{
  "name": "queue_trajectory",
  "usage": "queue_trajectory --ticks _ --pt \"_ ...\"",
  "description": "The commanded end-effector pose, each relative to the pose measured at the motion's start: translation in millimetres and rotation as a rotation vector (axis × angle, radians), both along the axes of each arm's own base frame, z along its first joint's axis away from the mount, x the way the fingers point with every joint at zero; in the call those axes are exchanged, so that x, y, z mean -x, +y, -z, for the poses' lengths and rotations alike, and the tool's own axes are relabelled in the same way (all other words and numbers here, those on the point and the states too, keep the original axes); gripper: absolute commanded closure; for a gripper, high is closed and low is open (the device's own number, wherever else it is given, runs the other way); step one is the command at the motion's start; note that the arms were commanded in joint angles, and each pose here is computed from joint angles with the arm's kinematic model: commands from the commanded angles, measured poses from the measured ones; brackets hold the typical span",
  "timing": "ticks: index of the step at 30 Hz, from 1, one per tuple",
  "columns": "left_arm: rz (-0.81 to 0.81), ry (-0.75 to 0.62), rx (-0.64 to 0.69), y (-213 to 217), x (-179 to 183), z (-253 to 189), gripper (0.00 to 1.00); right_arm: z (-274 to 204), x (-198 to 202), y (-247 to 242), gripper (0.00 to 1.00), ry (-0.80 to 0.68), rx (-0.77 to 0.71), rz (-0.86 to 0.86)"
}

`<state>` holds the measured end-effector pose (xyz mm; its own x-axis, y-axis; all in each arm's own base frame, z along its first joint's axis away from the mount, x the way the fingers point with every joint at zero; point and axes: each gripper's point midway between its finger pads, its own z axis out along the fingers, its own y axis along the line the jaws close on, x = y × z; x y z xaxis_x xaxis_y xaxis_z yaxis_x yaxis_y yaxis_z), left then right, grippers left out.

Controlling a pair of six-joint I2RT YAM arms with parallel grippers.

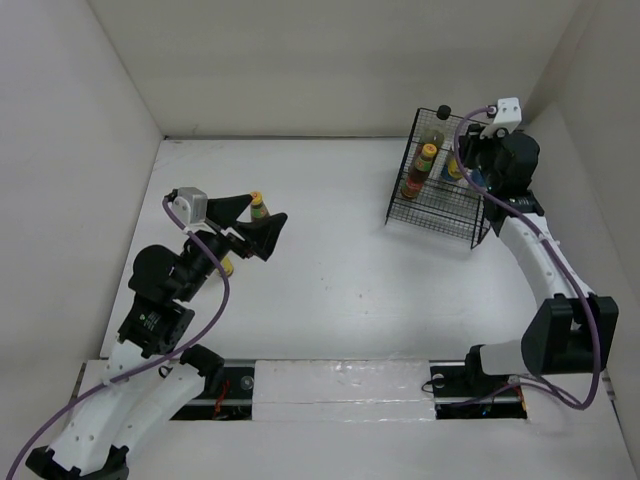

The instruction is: Organize the condiment bottles

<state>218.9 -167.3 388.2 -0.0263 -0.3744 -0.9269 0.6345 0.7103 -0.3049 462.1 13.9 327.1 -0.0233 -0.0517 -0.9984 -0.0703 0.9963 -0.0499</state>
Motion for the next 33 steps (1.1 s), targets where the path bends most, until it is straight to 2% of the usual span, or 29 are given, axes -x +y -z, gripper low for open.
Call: queue_trajectory --ticks 1,22,29,33 --pt "0.003 -0.058 0.017 0.1 1.0 -16.3 0.01 -61.3 -8.5 4.2 0.76 -0.195 -0.01 -0.031" --pt "0.01 -0.051 0.011 -2.2 -0.4 -13.9 0.01 66.2 -48.0 6.4 0.76 0.022 -0.095 -0.018" --pt "0.019 -0.052 0.009 -3.4 0.7 -13.8 0.01 87.4 -51.4 4.3 0.73 0.064 -0.102 0.017" --pt "0.019 -0.052 0.009 -3.4 0.7 -13.8 0.01 97.1 -48.7 5.6 0.62 0.084 -0.109 0.03"
